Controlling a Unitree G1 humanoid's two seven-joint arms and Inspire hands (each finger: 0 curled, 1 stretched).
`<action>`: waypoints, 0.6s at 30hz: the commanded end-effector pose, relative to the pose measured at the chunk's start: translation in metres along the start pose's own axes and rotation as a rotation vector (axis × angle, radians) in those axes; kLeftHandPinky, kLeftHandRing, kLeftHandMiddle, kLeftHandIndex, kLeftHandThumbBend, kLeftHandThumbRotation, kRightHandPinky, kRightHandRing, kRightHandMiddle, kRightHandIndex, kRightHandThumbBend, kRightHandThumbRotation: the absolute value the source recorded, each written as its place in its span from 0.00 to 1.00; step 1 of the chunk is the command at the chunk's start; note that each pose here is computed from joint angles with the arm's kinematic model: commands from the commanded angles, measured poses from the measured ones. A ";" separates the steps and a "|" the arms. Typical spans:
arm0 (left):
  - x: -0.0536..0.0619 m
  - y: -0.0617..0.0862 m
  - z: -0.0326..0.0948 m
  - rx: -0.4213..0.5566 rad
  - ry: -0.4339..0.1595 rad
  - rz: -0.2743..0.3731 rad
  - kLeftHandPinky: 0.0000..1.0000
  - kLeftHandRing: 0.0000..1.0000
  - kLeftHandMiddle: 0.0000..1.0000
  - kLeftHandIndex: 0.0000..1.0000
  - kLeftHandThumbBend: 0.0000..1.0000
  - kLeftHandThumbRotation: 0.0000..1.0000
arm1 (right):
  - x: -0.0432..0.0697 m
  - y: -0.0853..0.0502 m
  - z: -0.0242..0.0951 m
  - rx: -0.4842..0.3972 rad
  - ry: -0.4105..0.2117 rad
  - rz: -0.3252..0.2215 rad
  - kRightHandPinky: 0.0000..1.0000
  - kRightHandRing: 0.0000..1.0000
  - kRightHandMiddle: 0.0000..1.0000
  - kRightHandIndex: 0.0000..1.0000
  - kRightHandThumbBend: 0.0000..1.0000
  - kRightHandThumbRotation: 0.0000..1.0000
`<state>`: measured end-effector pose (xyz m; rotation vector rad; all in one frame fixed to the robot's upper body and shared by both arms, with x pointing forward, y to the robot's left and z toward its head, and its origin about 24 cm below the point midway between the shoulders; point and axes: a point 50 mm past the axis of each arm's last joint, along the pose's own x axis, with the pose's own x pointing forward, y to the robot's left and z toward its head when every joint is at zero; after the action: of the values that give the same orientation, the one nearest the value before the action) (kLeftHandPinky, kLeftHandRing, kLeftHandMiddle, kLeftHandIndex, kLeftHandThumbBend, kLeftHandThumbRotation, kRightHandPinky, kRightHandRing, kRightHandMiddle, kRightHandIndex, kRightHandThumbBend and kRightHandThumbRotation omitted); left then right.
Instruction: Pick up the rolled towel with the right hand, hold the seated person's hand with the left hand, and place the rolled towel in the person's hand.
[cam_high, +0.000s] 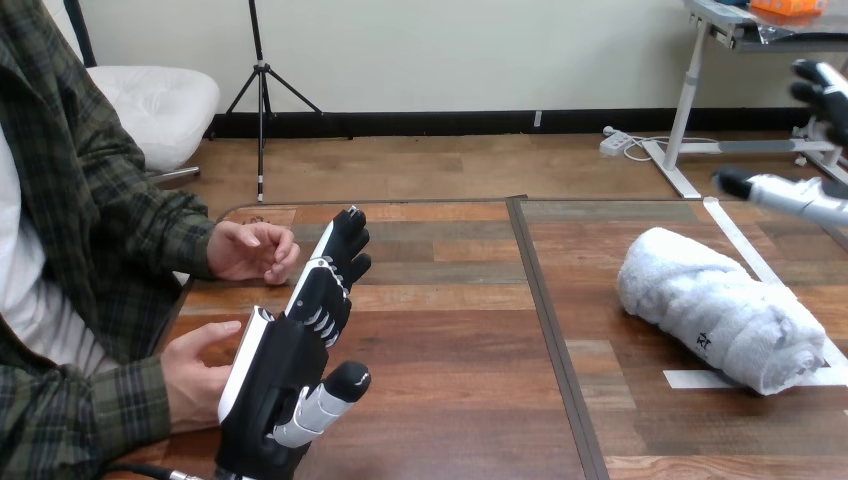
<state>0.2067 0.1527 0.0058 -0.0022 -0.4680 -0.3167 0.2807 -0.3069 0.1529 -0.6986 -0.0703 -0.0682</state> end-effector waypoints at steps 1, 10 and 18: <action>0.015 0.001 0.009 0.003 -0.081 -0.015 0.97 0.99 1.00 0.97 1.00 0.79 | 0.022 -0.024 0.031 -0.077 -0.025 -0.016 0.98 1.00 0.97 0.99 1.00 0.46; 0.016 0.001 0.010 0.011 -0.105 -0.034 0.97 1.00 1.00 0.98 1.00 0.77 | 0.044 -0.037 0.026 -0.145 0.114 0.055 0.96 0.99 1.00 1.00 1.00 0.46; 0.016 0.000 0.010 0.014 -0.114 -0.043 0.97 1.00 1.00 0.99 1.00 0.74 | 0.065 -0.044 0.014 -0.160 0.245 0.111 0.92 0.98 1.00 1.00 1.00 0.47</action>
<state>0.2048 0.1527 0.0051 -0.0001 -0.4701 -0.3422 0.3116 -0.3290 0.1675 -0.7999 0.1610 -0.0576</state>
